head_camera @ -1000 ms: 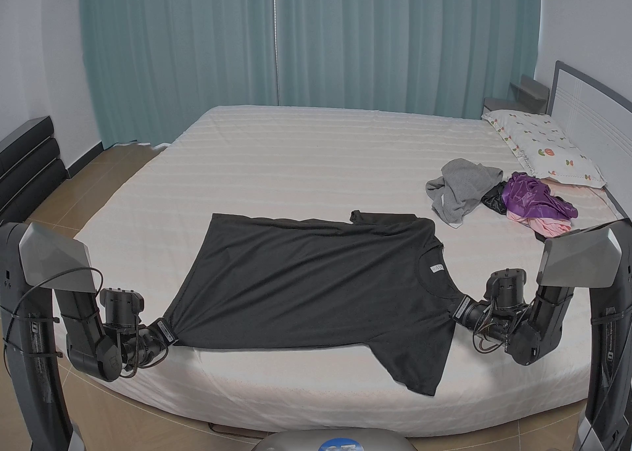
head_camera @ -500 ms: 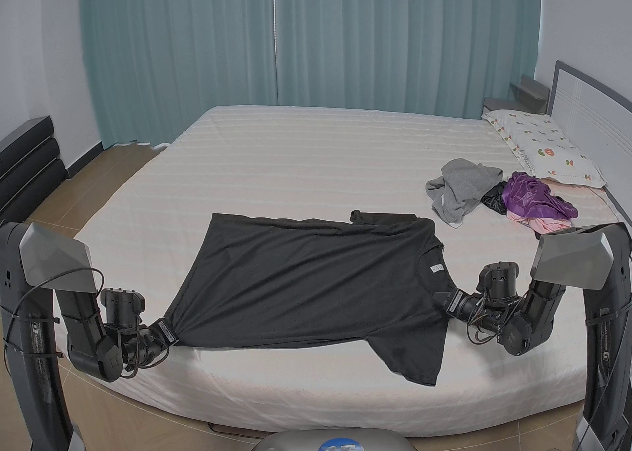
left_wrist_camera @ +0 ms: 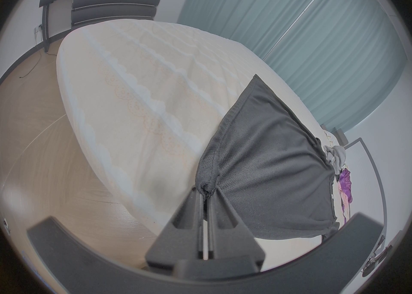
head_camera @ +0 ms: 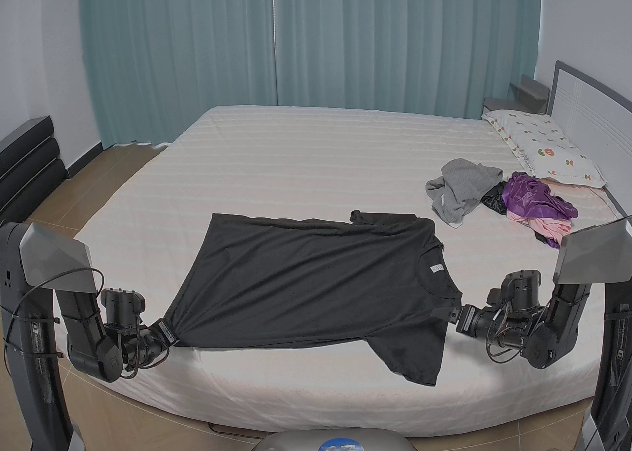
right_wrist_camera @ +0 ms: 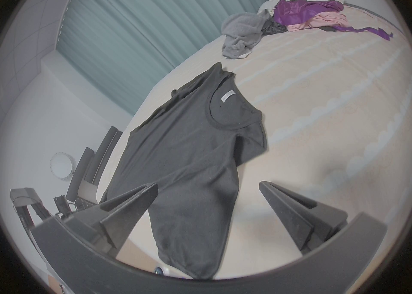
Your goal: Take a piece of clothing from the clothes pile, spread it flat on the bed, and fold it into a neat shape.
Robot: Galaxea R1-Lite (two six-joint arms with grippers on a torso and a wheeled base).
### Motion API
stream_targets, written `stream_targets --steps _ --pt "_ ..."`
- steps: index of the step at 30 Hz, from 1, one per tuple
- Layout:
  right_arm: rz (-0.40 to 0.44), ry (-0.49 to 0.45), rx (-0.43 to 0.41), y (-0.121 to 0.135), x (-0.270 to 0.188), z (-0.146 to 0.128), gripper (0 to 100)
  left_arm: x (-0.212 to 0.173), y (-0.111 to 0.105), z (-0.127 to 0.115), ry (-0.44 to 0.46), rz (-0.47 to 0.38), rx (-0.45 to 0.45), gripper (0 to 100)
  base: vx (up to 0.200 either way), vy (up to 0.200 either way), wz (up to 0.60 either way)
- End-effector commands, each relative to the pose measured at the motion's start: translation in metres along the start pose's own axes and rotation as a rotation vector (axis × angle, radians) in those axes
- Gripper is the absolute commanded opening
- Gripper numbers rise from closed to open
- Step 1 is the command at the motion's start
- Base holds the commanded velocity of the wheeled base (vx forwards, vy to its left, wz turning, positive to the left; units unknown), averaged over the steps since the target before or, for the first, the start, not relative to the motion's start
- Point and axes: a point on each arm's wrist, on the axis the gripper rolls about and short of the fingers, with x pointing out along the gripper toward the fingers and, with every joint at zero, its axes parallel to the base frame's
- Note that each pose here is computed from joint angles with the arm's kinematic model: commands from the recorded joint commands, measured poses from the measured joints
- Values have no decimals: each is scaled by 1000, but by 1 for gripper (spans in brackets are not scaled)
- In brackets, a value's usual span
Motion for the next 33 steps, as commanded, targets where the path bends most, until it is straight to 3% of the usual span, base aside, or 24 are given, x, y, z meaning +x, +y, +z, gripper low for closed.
stream_targets --steps 1,14,31,32,33 --pt "0 60 -7 -3 -8 -14 100 0 0 0 1 1 -1 0 0 0 0" --pt "1 148 -27 -2 8 -38 100 0 0 0 1 1 -1 0 0 0 0" --pt "26 136 -39 5 17 -38 100 0 0 0 1 1 2 0 0 0 0" --pt "26 136 -37 5 17 -38 0 0 0 0 1 2 2 0 0 0 0" --pt "23 134 -38 5 17 -38 0 0 0 0 0 0 2 0 0 0 0"
